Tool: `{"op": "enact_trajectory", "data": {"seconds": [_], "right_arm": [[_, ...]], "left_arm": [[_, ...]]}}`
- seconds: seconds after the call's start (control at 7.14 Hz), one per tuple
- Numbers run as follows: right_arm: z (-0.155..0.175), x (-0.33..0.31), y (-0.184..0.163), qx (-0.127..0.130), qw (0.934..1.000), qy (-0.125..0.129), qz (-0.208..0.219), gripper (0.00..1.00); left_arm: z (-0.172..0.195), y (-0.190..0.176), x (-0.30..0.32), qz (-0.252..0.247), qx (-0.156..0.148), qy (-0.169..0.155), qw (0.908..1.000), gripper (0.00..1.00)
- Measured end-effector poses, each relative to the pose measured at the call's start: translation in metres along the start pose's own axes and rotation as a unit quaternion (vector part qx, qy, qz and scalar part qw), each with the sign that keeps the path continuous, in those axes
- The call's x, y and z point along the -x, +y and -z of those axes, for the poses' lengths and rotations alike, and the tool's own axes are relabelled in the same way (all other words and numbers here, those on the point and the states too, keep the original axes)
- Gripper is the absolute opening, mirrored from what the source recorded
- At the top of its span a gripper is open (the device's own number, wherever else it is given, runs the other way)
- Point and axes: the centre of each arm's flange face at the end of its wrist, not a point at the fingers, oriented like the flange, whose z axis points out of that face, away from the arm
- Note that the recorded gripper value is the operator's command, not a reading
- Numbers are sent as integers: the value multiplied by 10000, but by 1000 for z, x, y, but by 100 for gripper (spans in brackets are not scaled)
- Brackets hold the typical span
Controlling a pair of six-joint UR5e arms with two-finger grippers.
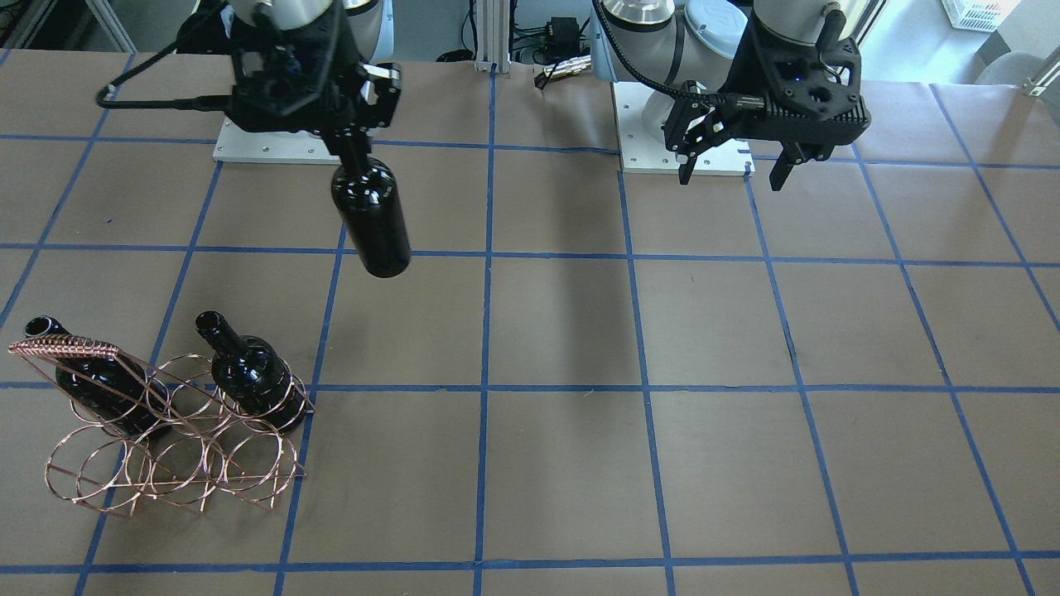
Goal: Place wine into wine basket
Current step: 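Lift the bottle with the right gripper and carry it over the wire rack, then lower the bottle into the empty rack slot beside the other bottles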
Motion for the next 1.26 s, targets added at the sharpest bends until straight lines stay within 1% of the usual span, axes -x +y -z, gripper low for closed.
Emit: {"op": "enact_trajectory", "data": {"seconds": [0.14,0.28,0.42,0.7,0.84,0.98,1.26], "right_arm": [[11,-56,4,61,9995,179,264,23],[18,-107,4,79,9988,260,419,23],[22,-139,1,-25,9986,285,435,23],[27,-163,-23,-409,9977,345,417,23],[24,-169,-39,-551,9969,378,423,23],[18,-175,-57,-650,9959,417,475,23],[0,-185,-86,-706,9948,443,581,23]], "left_arm": [[-1,-1,0,0,6,4,10000,100],[-1,-1,0,-2,8,6,10000,100],[-1,-1,0,-5,7,9,10000,100],[-2,-2,0,-3,6,11,10000,100],[-2,-3,0,-3,5,11,10000,100],[-3,-3,0,-8,8,11,10000,100],[-3,-3,0,-15,12,11,10000,100]]}}
